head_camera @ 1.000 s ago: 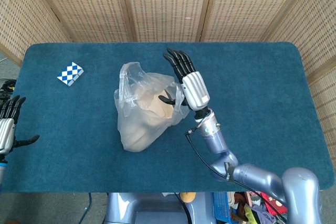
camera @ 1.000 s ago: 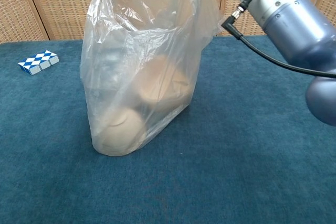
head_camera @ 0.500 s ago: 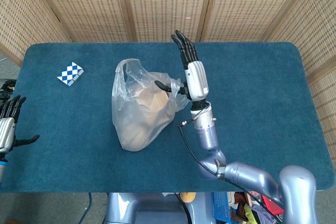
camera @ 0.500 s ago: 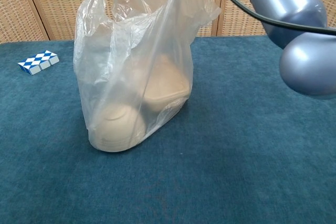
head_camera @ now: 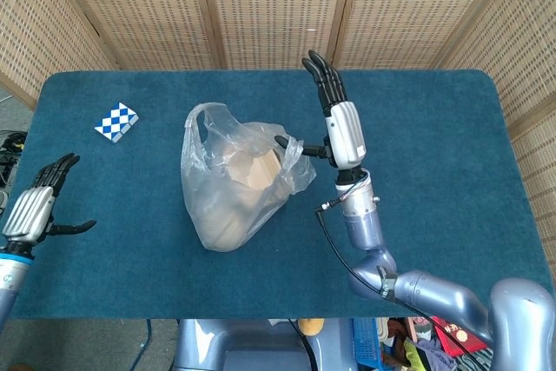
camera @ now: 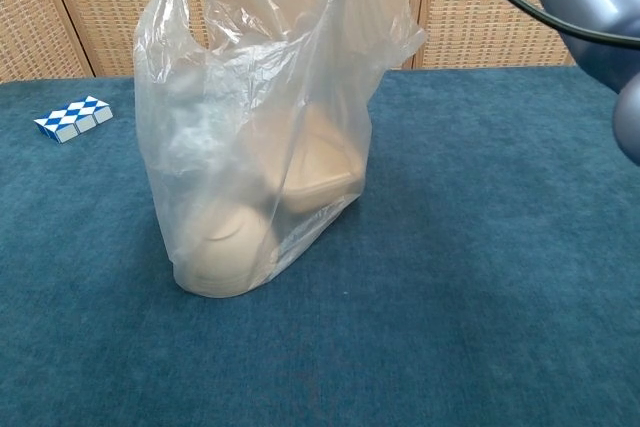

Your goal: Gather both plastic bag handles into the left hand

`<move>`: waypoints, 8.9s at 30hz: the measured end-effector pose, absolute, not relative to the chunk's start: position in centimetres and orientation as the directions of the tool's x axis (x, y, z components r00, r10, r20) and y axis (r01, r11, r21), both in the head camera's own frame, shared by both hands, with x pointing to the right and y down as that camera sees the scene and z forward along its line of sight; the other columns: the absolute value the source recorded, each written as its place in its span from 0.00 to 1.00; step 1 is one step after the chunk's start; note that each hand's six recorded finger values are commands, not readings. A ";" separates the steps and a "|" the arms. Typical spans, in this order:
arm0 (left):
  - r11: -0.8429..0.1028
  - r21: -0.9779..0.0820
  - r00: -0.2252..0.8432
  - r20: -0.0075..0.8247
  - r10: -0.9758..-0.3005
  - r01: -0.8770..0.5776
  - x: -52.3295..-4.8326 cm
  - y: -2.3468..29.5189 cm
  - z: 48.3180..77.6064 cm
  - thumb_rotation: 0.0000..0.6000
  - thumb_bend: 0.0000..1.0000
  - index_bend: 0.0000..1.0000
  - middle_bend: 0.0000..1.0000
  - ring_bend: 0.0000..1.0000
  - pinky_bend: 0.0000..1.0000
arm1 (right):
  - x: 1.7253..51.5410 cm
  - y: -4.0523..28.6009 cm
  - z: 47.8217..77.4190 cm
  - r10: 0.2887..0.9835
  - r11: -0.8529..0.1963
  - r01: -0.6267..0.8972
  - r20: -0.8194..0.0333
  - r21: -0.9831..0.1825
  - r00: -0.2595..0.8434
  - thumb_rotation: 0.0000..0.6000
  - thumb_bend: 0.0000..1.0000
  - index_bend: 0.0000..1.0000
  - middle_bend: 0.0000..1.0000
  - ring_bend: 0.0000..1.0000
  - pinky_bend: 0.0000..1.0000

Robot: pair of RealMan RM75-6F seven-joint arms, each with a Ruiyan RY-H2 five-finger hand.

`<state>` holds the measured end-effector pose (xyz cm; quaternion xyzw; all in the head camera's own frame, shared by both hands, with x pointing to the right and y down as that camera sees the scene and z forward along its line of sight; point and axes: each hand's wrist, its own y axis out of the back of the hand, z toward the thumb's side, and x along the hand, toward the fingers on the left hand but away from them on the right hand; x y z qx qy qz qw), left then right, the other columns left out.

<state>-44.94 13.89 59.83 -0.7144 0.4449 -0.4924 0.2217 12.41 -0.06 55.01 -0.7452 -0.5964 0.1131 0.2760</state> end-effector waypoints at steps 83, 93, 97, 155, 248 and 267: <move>-0.499 0.663 0.816 0.330 -0.475 -0.559 -29.2 4.4 64.6 1.00 0.09 0.00 0.00 0.04 0.15 | 13.3 0.0 55.0 0.934 -0.118 0.770 0.194 -0.626 0.300 1.00 0.09 0.04 0.07 0.00 0.04; -0.348 0.723 0.706 0.268 -0.655 -0.597 -31.6 3.9 64.5 0.98 0.09 0.00 0.00 0.01 0.15 | 13.4 -0.3 54.9 0.937 -0.112 0.770 0.192 -0.628 0.293 1.00 0.08 0.04 0.07 0.00 0.04; -0.311 0.727 0.682 0.285 -0.673 -0.612 -32.1 3.8 64.9 0.99 0.09 0.00 0.00 0.01 0.15 | 13.4 -0.3 55.0 0.937 -0.111 0.768 0.192 -0.631 0.292 1.00 0.08 0.04 0.07 0.00 0.04; -0.149 0.745 0.680 0.484 -0.551 -0.650 -32.9 1.1 66.7 1.00 0.06 0.00 0.00 0.08 0.21 | 14.2 -1.1 54.6 0.941 -0.085 0.749 0.195 -0.657 0.277 1.00 0.09 0.04 0.07 0.00 0.04; -0.768 0.472 0.897 0.139 -0.420 -0.433 -10.6 5.9 60.9 0.96 0.01 0.19 0.13 0.16 0.23 | 5.7 0.7 50.9 0.876 -0.252 0.713 0.159 -0.655 0.456 1.00 0.08 0.07 0.09 0.00 0.04; -0.763 0.431 0.875 0.179 -0.451 -0.481 -7.1 5.7 61.4 0.94 0.01 0.19 0.13 0.16 0.22 | 3.8 1.5 50.6 0.856 -0.277 0.695 0.159 -0.664 0.493 1.00 0.01 0.03 0.09 0.00 0.04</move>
